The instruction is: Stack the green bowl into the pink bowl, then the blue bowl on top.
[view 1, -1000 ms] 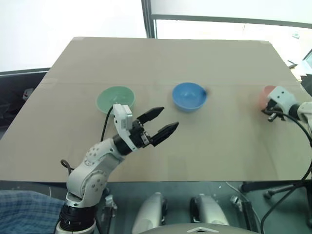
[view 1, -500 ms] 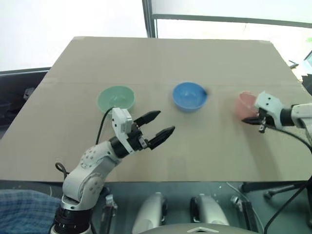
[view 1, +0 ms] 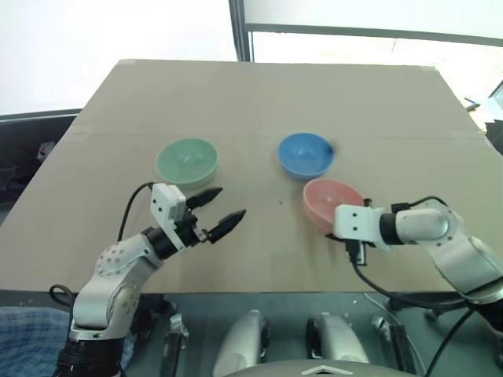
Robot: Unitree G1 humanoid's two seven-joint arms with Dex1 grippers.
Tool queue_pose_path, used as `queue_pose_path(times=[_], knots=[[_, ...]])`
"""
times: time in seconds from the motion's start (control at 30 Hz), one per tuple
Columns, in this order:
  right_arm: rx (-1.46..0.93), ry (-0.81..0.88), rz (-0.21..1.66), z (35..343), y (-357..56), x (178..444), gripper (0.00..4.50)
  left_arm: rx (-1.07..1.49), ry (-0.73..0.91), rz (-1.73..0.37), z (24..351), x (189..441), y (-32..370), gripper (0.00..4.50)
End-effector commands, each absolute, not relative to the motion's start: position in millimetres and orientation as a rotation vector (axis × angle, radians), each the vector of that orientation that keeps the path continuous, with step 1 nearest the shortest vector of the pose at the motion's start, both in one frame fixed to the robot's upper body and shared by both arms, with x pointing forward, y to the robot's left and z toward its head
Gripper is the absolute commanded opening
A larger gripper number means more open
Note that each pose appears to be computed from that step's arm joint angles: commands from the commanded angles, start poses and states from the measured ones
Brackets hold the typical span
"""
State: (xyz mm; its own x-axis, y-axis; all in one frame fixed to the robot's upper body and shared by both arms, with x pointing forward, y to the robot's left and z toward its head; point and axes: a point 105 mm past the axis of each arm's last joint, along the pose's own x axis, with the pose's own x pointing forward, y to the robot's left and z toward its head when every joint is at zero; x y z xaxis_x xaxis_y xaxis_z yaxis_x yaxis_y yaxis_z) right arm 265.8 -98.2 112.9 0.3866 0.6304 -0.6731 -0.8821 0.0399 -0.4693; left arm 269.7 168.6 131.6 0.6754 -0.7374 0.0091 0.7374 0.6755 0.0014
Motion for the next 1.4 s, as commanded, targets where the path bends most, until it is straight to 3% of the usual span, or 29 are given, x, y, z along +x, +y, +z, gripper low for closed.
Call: queue_pose_path(times=[0.03, 0.27, 0.3, 0.33, 0.57, 0.83, 1.0, 1.17, 1.4], knots=[[-1.099, 0.231, 1.173, 120.0, -88.1, 268.9, 0.83, 0.036, -0.034, -0.818, 137.0, 268.3, 176.8, 4.5], [-1.155, 0.213, 1.171, 118.4, -86.4, 269.1, 3.68, 0.046, -0.025, -0.814, 134.7, 267.5, 180.3, 4.5], [-1.148, 0.21, 1.168, 119.8, -86.4, 269.1, 3.89, 0.046, -0.025, -0.814, 134.7, 267.4, 180.3, 4.5], [-1.115, 0.209, 1.167, 123.4, -85.8, 268.4, 4.44, 0.046, -0.026, -0.814, 134.9, 267.5, 180.2, 4.5], [-0.754, 0.079, 1.119, 183.9, -79.8, 274.1, 4.44, 0.068, -0.081, -0.756, 146.8, 277.7, 182.2, 4.5], [-0.325, 0.008, 1.06, 241.9, -119.8, 280.2, 4.44, 0.175, -0.213, -0.733, 180.2, 294.0, 167.1, 4.5], [-0.255, -0.006, 1.009, 248.0, -158.0, 278.5, 4.44, 0.305, -0.171, -0.693, 179.7, 303.6, 173.7, 4.5], [-0.301, 0.023, 0.924, 244.3, -190.6, 278.8, 4.44, 0.416, -0.069, -0.477, 172.6, 328.0, 217.1, 4.5], [-0.335, 0.014, 0.84, 251.2, -211.2, 283.8, 4.44, 0.519, 0.055, -0.442, 158.4, 333.9, 234.5, 4.5]])
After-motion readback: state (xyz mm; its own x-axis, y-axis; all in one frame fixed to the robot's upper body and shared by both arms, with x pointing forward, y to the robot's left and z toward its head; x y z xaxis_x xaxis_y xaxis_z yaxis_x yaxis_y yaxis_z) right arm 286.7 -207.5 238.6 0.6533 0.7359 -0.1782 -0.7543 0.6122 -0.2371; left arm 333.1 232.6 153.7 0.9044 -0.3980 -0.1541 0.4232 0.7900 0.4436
